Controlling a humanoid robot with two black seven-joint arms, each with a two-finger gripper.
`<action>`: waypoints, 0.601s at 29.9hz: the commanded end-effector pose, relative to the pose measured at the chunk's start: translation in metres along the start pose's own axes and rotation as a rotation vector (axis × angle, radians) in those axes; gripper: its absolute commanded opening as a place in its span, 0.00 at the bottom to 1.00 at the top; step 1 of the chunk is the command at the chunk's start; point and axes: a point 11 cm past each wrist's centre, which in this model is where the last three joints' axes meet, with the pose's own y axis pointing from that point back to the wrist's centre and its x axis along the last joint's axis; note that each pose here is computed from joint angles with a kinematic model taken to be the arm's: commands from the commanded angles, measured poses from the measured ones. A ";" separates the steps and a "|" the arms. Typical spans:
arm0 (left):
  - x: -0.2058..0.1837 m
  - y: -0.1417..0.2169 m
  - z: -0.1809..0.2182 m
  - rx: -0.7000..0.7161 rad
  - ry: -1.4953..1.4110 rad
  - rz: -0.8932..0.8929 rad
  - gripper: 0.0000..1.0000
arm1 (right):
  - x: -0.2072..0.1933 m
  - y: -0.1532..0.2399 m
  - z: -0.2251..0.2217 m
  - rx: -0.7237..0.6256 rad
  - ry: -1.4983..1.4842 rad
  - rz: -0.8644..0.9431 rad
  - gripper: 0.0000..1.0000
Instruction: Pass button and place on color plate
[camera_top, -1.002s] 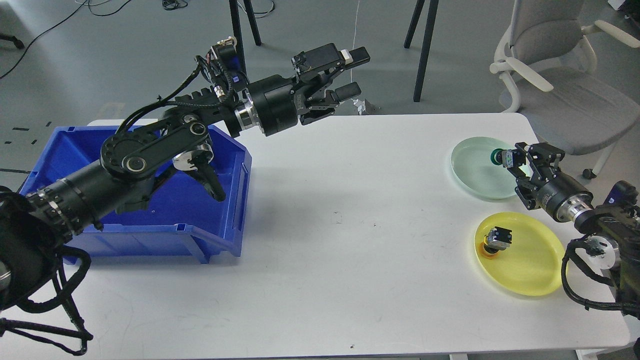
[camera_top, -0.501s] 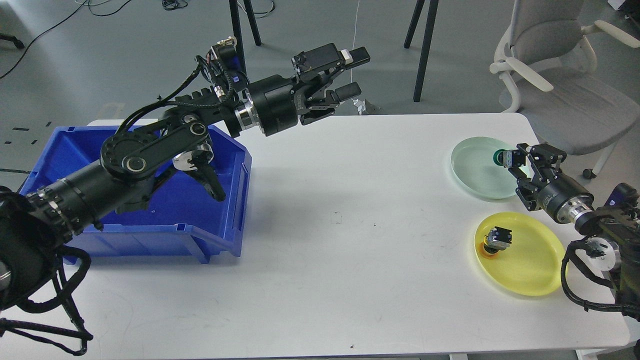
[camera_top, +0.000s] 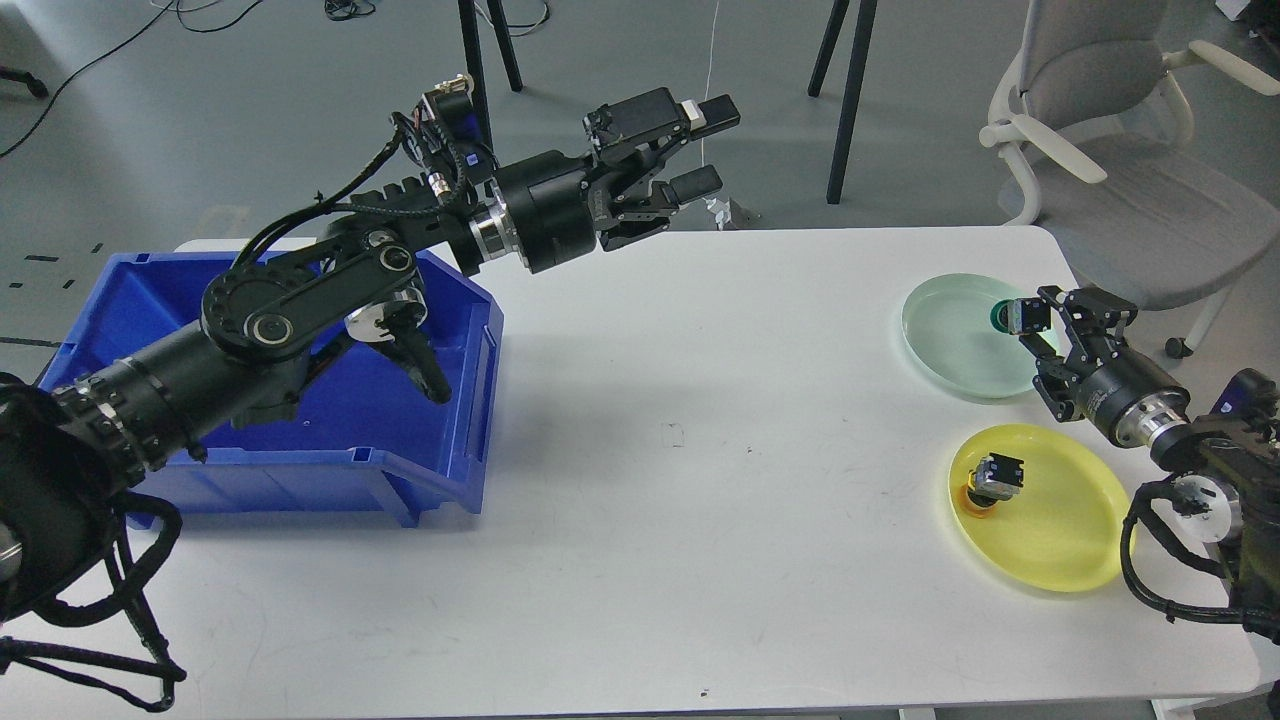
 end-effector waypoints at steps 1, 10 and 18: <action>0.000 0.000 0.000 0.000 0.000 0.000 0.88 | 0.000 0.000 0.000 0.001 -0.001 0.001 0.68; 0.000 0.000 0.000 -0.004 0.006 0.003 0.88 | 0.000 -0.001 -0.001 0.005 -0.005 0.001 0.69; 0.004 0.003 0.001 -0.023 0.045 0.030 0.91 | -0.020 -0.016 -0.035 0.164 -0.186 -0.021 0.92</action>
